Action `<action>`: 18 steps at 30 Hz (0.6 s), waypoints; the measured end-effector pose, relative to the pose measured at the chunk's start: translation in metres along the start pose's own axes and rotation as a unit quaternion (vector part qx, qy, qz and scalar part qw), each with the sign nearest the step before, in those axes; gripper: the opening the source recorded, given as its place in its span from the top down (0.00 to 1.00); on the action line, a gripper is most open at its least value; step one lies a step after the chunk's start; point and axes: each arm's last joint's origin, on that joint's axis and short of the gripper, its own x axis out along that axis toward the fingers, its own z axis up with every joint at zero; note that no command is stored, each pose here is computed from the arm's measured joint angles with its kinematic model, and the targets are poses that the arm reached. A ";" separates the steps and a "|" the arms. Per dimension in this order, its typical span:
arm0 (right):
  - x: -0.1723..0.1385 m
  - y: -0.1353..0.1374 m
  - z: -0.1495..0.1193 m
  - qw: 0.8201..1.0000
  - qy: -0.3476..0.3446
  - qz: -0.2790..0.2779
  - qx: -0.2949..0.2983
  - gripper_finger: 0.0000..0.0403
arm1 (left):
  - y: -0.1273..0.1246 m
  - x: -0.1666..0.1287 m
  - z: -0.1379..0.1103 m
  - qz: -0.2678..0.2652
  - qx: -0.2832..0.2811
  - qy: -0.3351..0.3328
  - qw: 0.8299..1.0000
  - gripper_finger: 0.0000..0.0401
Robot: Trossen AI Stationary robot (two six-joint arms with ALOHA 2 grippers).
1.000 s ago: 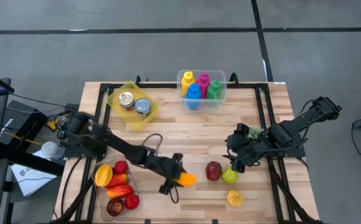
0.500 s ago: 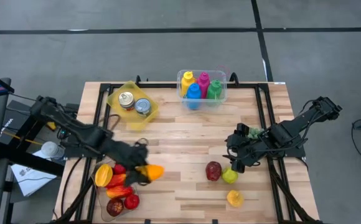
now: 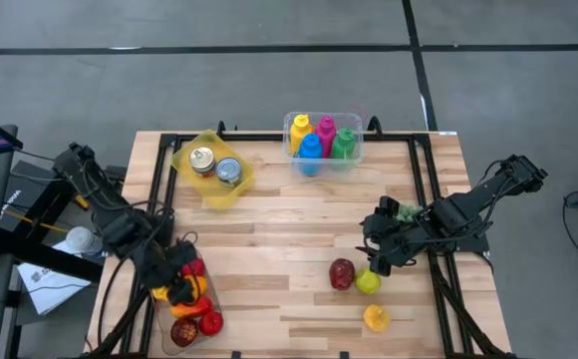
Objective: Pick & Place Food Item
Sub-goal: Put the yellow mango into the transparent bin
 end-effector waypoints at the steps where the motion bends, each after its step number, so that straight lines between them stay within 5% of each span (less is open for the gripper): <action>1: 0.000 0.000 0.000 1.000 0.000 0.000 0.000 0.27 | 0.001 0.000 -0.002 0.004 -0.024 -0.006 1.000 0.39; 10: 0.000 0.000 0.000 1.000 0.000 0.000 0.000 0.27 | 0.023 0.022 -0.009 0.041 -0.237 -0.036 0.970 0.39; 18: 0.000 0.000 0.000 1.000 0.000 0.000 0.000 0.27 | 0.033 0.030 -0.010 0.059 -0.305 -0.047 0.949 0.39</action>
